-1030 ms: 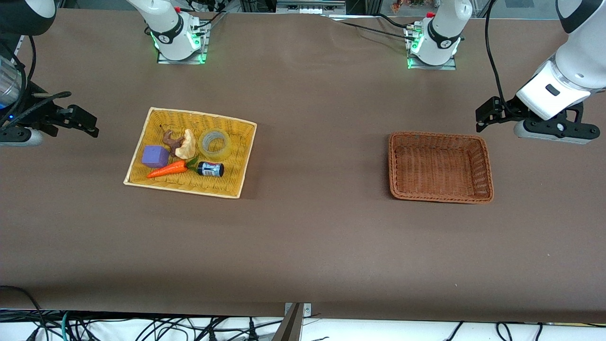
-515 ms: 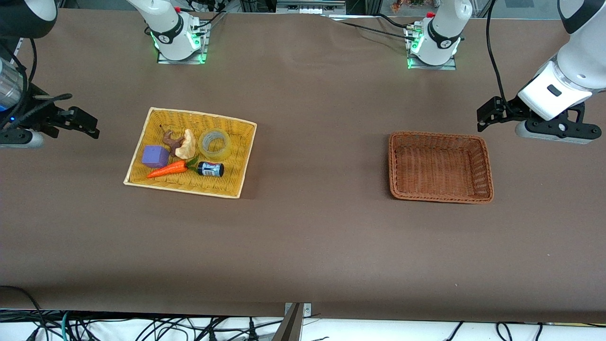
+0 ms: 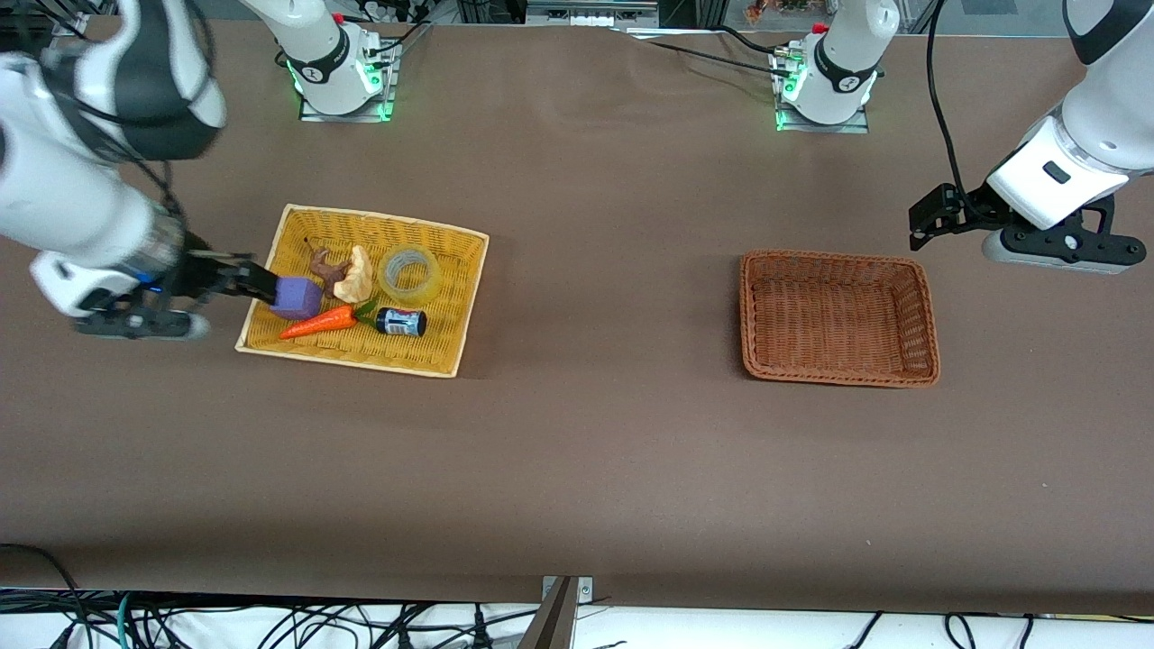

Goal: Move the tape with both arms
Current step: 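Move the right gripper down over the tape roll in the yellow tray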

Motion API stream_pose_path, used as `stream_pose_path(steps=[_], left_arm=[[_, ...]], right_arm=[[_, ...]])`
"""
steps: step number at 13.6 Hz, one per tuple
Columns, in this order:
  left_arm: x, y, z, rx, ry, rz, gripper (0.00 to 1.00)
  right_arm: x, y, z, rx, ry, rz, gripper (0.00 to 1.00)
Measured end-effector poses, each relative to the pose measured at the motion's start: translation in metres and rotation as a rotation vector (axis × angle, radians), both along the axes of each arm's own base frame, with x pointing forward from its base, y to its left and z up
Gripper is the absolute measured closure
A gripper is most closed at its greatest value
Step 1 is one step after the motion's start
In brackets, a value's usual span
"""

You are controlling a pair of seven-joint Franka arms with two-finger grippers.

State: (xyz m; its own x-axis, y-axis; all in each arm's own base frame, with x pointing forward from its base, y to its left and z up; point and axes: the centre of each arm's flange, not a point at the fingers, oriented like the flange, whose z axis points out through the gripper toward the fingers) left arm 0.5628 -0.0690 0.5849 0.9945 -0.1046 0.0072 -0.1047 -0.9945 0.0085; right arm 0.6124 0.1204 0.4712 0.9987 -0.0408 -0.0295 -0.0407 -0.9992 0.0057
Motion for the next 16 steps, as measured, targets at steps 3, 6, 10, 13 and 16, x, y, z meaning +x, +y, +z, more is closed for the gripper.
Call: stream_pose_path(steps=[3,6,10,13,16], left_arm=[[0.000,0.000,0.000,0.000,0.001,0.000,0.00],[0.000,0.000,0.000,0.000,0.001,0.001,0.00],[0.000,0.000,0.000,0.000,0.001,0.001,0.00],[0.000,0.000,0.000,0.000,0.001,0.001,0.00],[0.000,0.001,0.000,0.000,0.001,0.001,0.00]], right_arm=[[-0.008,0.031,-0.043,-0.012,0.041,0.005,0.00],[-0.017,0.020,-0.083,-0.015,0.054,-0.008,0.00],[-0.043,0.020,-0.137,-0.015,0.049,-0.072,0.00],[-0.064,0.038,-0.163,-0.009,0.044,-0.105,0.00],[-0.090,0.062,-0.185,-0.005,0.051,-0.127,0.00]])
